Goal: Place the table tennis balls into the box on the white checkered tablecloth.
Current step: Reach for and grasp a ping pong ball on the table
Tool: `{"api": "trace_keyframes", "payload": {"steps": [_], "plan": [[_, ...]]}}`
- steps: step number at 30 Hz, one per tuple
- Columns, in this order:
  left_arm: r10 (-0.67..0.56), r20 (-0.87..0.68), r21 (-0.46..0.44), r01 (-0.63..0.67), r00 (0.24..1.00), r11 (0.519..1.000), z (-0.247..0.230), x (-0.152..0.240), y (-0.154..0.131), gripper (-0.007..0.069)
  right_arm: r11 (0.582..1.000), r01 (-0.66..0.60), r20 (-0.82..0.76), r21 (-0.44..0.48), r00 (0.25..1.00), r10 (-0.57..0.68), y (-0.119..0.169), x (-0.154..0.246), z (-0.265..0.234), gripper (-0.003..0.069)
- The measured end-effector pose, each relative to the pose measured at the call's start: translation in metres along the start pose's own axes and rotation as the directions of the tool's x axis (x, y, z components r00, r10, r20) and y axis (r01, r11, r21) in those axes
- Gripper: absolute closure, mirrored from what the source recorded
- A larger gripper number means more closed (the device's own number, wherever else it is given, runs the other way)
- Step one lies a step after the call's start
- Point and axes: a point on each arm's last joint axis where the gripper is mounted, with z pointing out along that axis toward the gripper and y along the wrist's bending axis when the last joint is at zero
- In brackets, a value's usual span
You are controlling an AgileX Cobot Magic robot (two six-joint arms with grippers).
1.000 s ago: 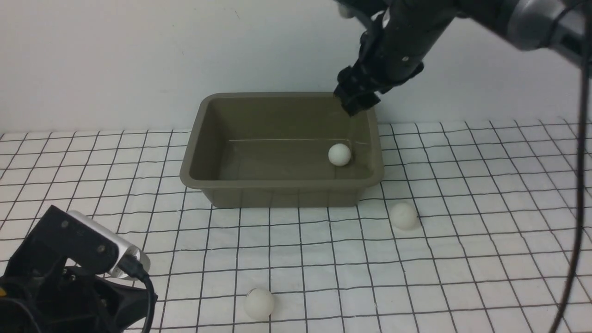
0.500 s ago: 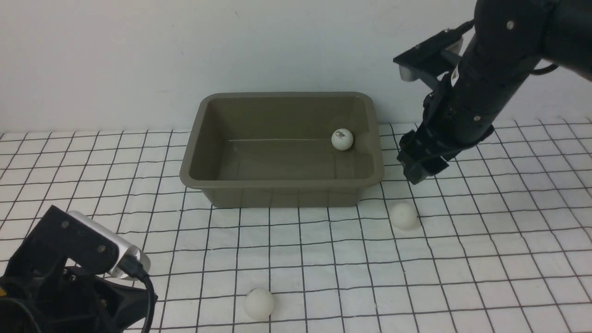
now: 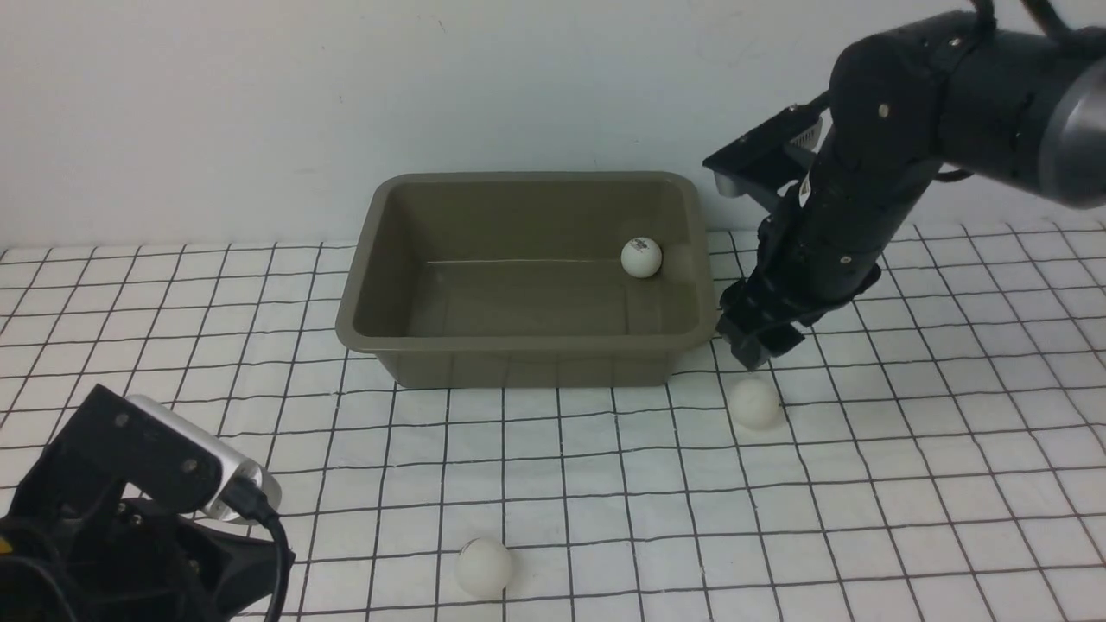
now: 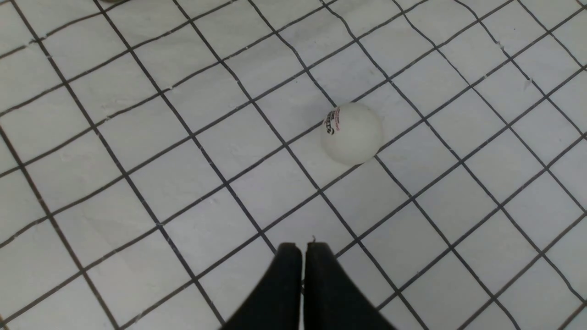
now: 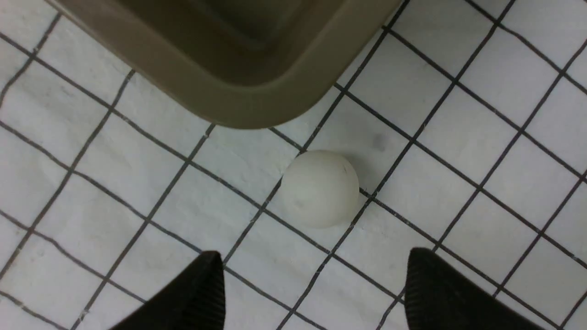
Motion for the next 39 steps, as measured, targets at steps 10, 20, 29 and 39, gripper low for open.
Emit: {"api": "trace_keyframes", "payload": {"steps": [10, 20, 29, 39], "plan": [[-0.001, 0.000, 0.000, 0.001, 1.000, 1.000, 0.000, 0.000, 0.000, 0.0629, 1.000, 0.013, -0.040, -0.007, 0.999, -0.013, 0.000, -0.005, 0.048, 0.0181], [-0.001, 0.000, 0.001, 0.001, 1.000, 1.000, 0.000, 0.000, 0.000, 0.0629, 0.999, 0.038, -0.088, -0.022, 0.995, -0.040, 0.001, -0.003, 0.084, 0.0181], [-0.001, 0.000, 0.001, 0.001, 1.000, 1.000, 0.000, 0.000, 0.000, 0.0629, 0.999, 0.043, -0.107, -0.005, 0.993, -0.043, 0.000, -0.002, 0.097, 0.0304], [-0.001, 0.000, 0.000, 0.001, 1.000, 1.000, 0.000, 0.000, 0.000, 0.0629, 0.995, 0.088, -0.202, 0.037, 0.976, -0.079, -0.005, 0.006, 0.093, 0.0303]]}}
